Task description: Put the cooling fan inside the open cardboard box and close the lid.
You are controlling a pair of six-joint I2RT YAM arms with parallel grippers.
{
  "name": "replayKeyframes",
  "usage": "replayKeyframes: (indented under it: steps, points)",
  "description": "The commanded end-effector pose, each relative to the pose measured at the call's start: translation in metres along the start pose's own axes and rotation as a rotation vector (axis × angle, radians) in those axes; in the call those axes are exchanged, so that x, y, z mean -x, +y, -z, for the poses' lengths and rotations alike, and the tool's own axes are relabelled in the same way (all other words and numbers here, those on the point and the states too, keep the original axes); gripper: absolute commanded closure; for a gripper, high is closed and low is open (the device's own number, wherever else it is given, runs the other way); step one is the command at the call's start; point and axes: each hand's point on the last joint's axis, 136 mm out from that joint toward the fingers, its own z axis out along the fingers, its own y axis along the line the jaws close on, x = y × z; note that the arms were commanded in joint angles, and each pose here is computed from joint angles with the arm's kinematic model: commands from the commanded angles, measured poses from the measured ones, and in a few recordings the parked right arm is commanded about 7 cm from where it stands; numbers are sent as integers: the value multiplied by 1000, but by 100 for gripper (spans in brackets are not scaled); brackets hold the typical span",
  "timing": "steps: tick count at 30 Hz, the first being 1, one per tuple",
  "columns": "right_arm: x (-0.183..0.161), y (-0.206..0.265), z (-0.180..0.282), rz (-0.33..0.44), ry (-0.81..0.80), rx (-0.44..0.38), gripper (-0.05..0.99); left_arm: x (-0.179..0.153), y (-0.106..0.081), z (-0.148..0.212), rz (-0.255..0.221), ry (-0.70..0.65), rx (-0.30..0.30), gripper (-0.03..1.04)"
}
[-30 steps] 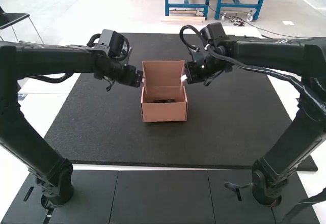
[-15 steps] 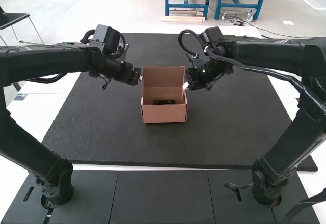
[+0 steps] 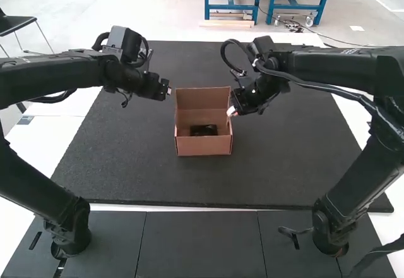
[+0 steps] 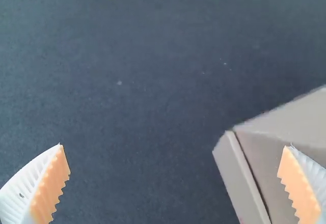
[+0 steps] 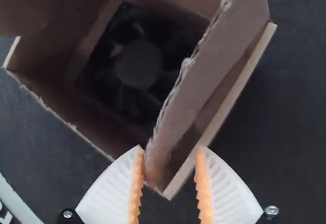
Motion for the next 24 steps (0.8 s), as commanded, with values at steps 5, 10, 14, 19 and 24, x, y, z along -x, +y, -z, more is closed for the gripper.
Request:
replayKeyframes:
  steps: [5,10,14,19,24]
  points:
    - [7,-1,3,3,14,-20,46,50,18,27,27,-132,49,4]
    - [9,1,9,0,19,-19,45,67,19,29,28,-159,54,4]
    - [19,4,26,-6,1,-14,43,76,18,24,27,-156,54,4]
    - [34,14,59,-16,-69,-8,40,83,15,14,22,-145,50,4]
    - [52,24,95,5,-207,-15,40,82,12,5,16,-131,44,4]
